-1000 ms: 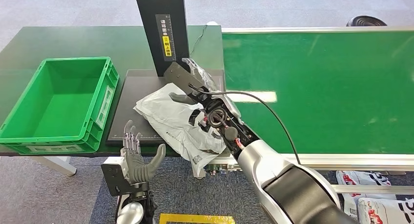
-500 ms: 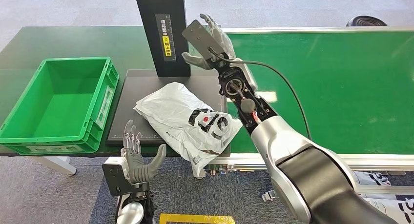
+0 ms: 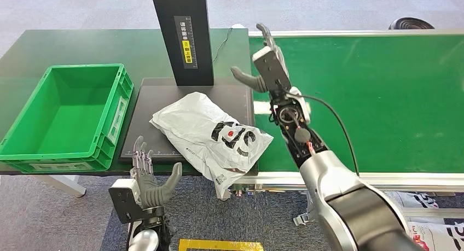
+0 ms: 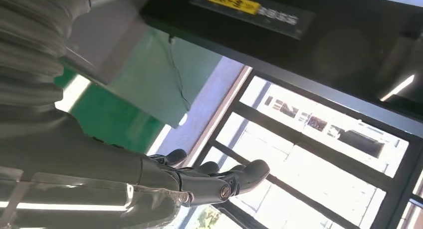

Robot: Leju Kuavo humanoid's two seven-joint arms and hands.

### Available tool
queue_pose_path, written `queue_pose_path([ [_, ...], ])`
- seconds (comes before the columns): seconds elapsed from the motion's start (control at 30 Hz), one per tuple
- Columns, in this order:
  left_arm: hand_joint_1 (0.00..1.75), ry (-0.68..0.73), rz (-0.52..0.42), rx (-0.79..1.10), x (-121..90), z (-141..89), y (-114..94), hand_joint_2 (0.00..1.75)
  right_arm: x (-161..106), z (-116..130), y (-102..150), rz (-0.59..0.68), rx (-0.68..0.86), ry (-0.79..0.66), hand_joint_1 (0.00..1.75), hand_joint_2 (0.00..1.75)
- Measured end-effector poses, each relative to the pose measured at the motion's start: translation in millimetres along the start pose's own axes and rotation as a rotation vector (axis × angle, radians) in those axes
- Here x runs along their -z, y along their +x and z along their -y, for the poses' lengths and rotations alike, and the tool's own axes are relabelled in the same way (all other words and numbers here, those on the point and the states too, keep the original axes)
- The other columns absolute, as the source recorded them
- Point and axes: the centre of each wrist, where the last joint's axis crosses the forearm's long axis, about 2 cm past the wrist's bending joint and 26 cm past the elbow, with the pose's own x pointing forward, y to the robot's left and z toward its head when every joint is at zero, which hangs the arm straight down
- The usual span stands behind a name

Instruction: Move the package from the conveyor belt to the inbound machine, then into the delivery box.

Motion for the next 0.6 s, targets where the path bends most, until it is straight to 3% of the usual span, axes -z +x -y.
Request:
queue_pose_path([
  [0.27, 0.00, 0.022, -0.004, 0.021, -9.4, -4.7, 1.5, 1.75, -73.4, -36.6, -16.1, -0.030, 0.102, -0.069, 0.00, 1.75],
  [0.6, 0.00, 0.045, -0.020, 0.042, -20.5, -10.1, 1.2, 1.75, -118.6, -59.0, -7.4, -0.027, 0.131, -0.104, 0.00, 1.75],
])
